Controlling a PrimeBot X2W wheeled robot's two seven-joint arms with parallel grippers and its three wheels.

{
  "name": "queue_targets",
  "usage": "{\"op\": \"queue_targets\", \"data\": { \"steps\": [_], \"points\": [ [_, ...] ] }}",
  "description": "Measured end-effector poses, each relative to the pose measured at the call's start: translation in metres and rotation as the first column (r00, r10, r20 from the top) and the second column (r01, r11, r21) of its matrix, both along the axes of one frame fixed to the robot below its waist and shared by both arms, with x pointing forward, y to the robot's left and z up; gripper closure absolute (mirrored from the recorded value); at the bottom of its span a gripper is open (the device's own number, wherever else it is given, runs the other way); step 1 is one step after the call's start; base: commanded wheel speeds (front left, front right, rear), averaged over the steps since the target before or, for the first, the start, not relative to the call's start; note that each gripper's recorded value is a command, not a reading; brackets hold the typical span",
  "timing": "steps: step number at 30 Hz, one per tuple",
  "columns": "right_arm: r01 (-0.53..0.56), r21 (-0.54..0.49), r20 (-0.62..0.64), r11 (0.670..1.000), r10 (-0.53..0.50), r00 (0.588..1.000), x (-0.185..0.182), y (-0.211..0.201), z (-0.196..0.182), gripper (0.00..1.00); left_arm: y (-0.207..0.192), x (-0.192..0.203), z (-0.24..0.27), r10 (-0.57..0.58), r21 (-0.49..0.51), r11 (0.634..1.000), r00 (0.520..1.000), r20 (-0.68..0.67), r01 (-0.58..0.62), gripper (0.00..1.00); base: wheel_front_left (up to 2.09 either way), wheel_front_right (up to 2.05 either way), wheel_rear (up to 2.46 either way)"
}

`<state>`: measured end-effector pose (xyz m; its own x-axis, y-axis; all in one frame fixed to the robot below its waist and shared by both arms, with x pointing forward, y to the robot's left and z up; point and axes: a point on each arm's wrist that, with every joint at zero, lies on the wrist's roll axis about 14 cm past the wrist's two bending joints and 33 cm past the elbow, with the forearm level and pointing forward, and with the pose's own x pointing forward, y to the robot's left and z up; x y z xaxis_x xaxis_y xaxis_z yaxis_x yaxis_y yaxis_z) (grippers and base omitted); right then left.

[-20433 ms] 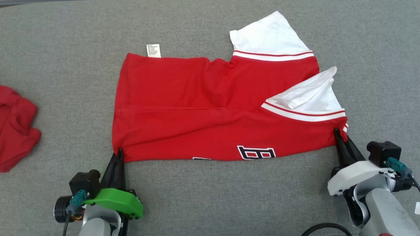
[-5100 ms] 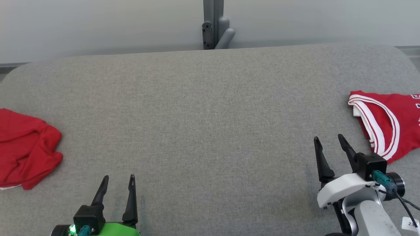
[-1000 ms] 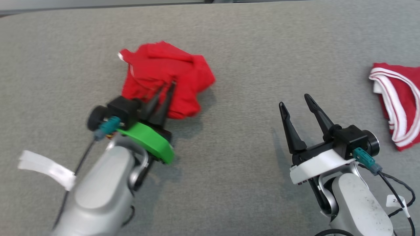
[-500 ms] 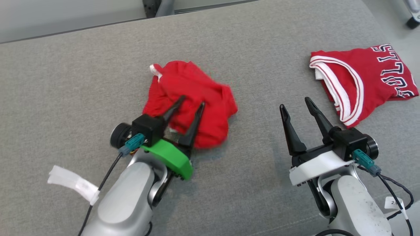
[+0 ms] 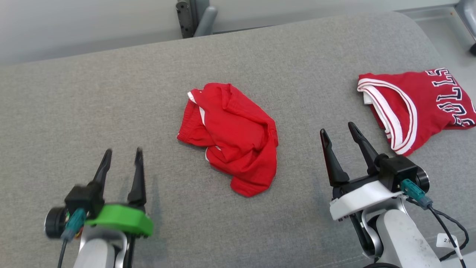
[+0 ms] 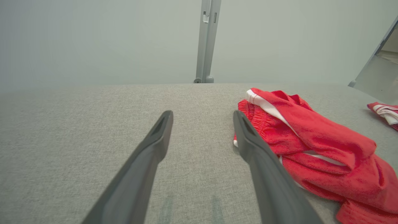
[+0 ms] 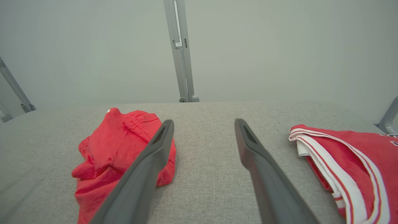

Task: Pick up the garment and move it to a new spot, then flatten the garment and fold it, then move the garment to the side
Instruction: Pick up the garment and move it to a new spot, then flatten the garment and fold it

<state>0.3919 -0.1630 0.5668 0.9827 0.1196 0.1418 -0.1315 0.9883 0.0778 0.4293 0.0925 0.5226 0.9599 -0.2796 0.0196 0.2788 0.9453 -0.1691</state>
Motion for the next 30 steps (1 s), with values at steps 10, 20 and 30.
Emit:
{"op": "queue_targets", "data": {
  "steps": [10,20,30],
  "points": [
    [-0.033,0.009,-0.021,0.999,0.033,0.999,-0.018,0.014,-0.007,0.00,0.068,-0.054,-0.007,0.202,0.052,0.978,0.979,-0.006,-0.202,0.00,0.00,0.00,0.00],
    [-0.131,-0.017,-0.031,0.991,0.130,0.991,-0.013,0.043,-0.011,0.00,0.084,-0.078,-0.012,0.245,0.036,0.969,0.969,-0.027,-0.244,0.00,0.00,0.00,0.00],
    [-0.294,-0.135,-0.015,0.946,0.295,0.955,0.045,0.089,0.002,0.00,0.088,-0.087,-0.022,0.282,-0.017,0.959,0.956,-0.079,-0.284,0.00,0.00,0.00,0.00]
  ]
}}
